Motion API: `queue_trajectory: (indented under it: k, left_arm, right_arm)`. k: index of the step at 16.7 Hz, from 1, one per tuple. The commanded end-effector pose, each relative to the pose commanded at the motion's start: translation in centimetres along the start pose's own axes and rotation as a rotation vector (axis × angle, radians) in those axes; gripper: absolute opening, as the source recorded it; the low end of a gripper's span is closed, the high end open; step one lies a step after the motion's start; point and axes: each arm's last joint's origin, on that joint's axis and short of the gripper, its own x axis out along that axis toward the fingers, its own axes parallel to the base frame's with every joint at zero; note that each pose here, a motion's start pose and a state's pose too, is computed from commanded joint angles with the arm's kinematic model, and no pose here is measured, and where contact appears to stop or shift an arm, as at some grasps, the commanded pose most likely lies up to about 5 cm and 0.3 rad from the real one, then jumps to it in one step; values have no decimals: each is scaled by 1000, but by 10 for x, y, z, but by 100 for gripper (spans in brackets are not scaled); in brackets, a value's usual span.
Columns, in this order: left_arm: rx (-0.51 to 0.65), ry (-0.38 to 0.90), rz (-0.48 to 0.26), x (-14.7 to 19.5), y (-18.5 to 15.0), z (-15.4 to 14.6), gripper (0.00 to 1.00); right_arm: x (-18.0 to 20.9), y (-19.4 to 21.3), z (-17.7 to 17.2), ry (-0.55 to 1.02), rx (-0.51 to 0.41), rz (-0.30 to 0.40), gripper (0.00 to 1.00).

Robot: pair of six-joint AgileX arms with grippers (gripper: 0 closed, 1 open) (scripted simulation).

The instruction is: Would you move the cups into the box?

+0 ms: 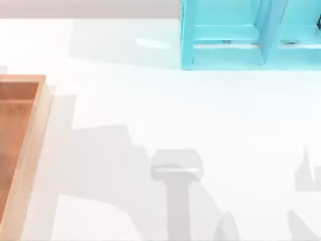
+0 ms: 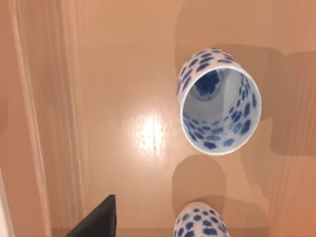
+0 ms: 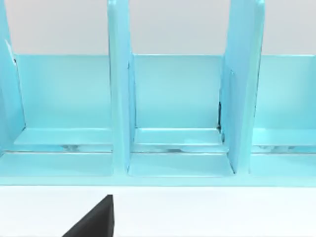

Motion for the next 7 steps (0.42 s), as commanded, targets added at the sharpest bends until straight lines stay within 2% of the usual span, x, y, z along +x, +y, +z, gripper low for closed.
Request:
queue_trajectory:
  k: [4, 7]
  left_arm:
    - [2, -4, 2, -42, -2, -4, 100]
    - [2, -5, 3, -52, -3, -6, 100]
  right_arm:
    - [0, 0, 0, 0, 0, 0, 100]
    - [0, 0, 0, 0, 0, 0, 100]
